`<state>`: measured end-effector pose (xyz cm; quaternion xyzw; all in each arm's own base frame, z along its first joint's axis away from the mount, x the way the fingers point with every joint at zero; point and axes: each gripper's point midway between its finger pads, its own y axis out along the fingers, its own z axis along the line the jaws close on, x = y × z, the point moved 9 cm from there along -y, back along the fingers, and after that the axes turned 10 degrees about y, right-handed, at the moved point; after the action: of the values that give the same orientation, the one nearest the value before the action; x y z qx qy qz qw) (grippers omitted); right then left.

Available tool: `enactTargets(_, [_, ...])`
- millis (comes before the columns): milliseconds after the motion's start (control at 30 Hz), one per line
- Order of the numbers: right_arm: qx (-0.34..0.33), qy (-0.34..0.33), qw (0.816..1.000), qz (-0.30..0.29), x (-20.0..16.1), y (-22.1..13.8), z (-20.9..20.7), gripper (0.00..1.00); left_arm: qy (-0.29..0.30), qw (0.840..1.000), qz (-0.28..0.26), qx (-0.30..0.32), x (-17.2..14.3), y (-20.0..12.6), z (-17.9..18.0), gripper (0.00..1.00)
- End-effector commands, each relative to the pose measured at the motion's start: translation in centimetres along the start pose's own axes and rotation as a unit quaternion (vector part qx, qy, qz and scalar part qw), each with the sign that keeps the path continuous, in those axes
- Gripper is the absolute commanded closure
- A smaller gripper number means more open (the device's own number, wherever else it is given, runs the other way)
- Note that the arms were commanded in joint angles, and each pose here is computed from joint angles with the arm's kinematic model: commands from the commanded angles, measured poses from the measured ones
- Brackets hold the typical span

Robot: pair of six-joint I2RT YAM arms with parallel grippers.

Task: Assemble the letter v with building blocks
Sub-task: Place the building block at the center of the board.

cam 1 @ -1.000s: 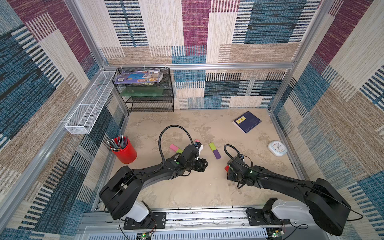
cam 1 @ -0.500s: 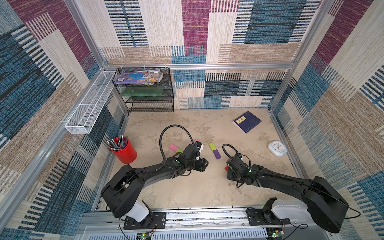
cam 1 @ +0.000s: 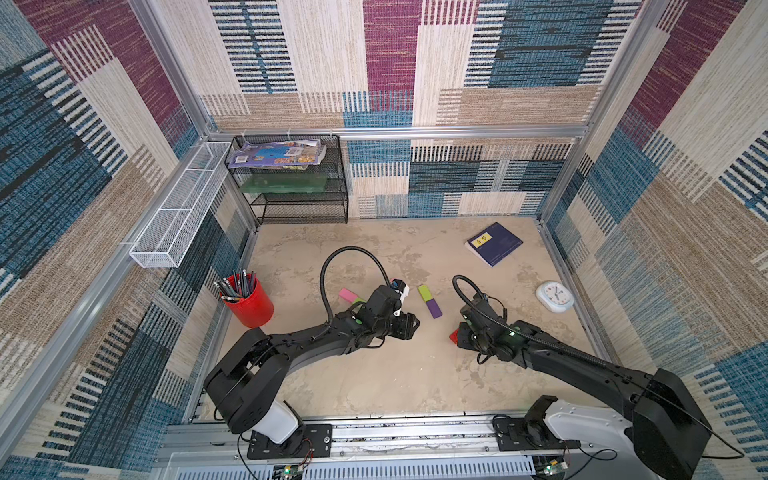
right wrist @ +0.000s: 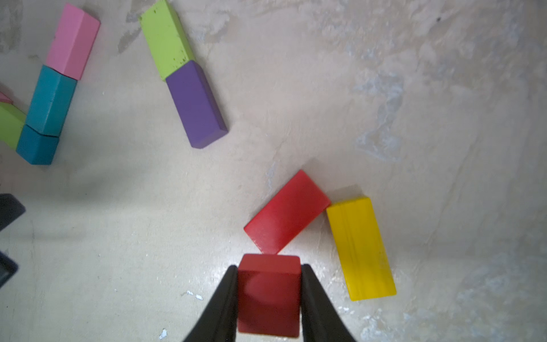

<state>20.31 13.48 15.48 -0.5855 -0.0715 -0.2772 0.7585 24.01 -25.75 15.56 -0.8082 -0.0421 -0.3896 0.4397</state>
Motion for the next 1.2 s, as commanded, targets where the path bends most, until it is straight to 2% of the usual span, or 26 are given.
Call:
enactTargets(0, [0.008,-0.052,0.999,-0.009,1.3,0.4,1.1,0.72,-0.008,1.000,-0.007,-0.011,0.3,0.4,-0.2,0.39])
enactTargets(267, [-0.007,-0.121,0.993,0.010,2.6,3.9,3.5,0.75,-0.049,0.997,-0.005,-0.056,-0.2,1.7,-0.5,0.40])
enactTargets(667, [-0.016,-0.167,0.986,0.025,1.4,6.9,4.3,0.77,-0.056,0.997,-0.008,-0.049,-1.1,1.3,-0.2,0.40])
enactTargets(800, [-0.005,-0.178,0.984,0.025,0.9,7.2,4.6,0.73,-0.056,0.997,-0.002,-0.050,-1.3,1.5,-0.1,0.40])
enactTargets(967, [-0.008,-0.178,0.984,0.029,0.7,7.1,4.7,0.65,-0.056,0.997,0.005,-0.055,-1.6,2.0,-0.1,0.42])
enactTargets(1100, [0.010,-0.162,0.987,0.015,1.0,5.8,4.7,0.40,-0.056,0.997,0.008,-0.057,-1.7,2.2,-0.2,0.43])
enactTargets(1167, [0.029,-0.144,0.989,-0.002,1.5,4.4,4.8,0.34,-0.055,0.997,0.008,-0.060,-1.7,2.2,-0.3,0.44])
